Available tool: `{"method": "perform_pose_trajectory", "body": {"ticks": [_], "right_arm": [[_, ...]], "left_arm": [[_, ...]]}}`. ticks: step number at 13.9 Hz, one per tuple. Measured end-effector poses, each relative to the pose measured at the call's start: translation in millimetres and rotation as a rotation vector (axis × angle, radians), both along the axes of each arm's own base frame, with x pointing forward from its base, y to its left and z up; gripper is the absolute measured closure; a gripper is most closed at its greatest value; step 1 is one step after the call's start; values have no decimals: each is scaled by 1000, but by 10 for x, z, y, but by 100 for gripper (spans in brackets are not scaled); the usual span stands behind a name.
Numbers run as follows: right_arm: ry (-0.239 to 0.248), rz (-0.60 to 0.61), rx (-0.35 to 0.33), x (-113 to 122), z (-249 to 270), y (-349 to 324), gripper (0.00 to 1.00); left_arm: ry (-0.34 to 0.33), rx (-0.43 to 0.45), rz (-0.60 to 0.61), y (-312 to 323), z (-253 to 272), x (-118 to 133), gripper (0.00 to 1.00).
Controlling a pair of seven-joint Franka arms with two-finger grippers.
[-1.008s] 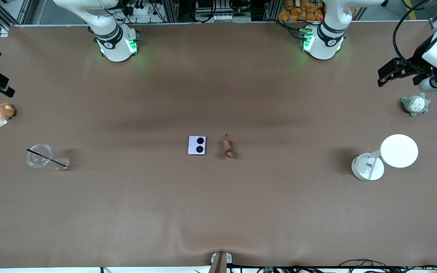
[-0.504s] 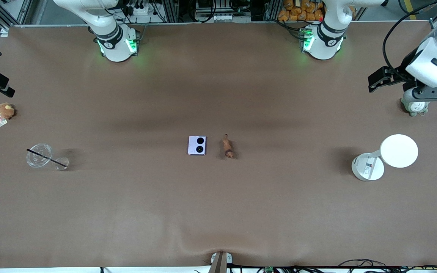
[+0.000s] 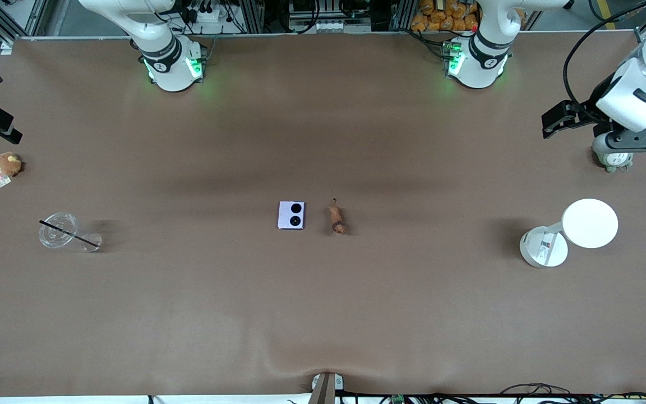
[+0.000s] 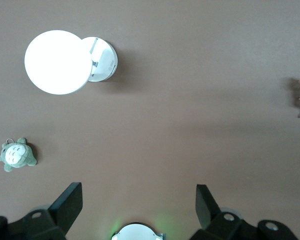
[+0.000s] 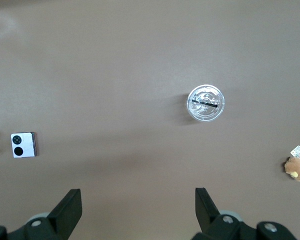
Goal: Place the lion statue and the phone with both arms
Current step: 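Move the left gripper out from rest toward the lion statue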
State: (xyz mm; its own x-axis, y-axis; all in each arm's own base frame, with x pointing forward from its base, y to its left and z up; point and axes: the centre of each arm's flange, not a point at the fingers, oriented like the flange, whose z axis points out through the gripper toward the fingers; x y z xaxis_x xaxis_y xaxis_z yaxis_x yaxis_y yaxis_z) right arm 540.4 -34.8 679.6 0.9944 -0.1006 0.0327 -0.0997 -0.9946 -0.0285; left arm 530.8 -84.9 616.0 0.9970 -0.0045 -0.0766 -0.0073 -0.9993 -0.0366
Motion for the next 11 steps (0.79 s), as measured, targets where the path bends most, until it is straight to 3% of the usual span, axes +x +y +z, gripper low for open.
{"method": "perform_pose_trajectory", "body": {"ticks": [11], "right_arm": [[0, 0, 0, 0, 0, 1, 0]], "left_arm": [[-14, -4, -56, -352, -298, 209, 0]]}}
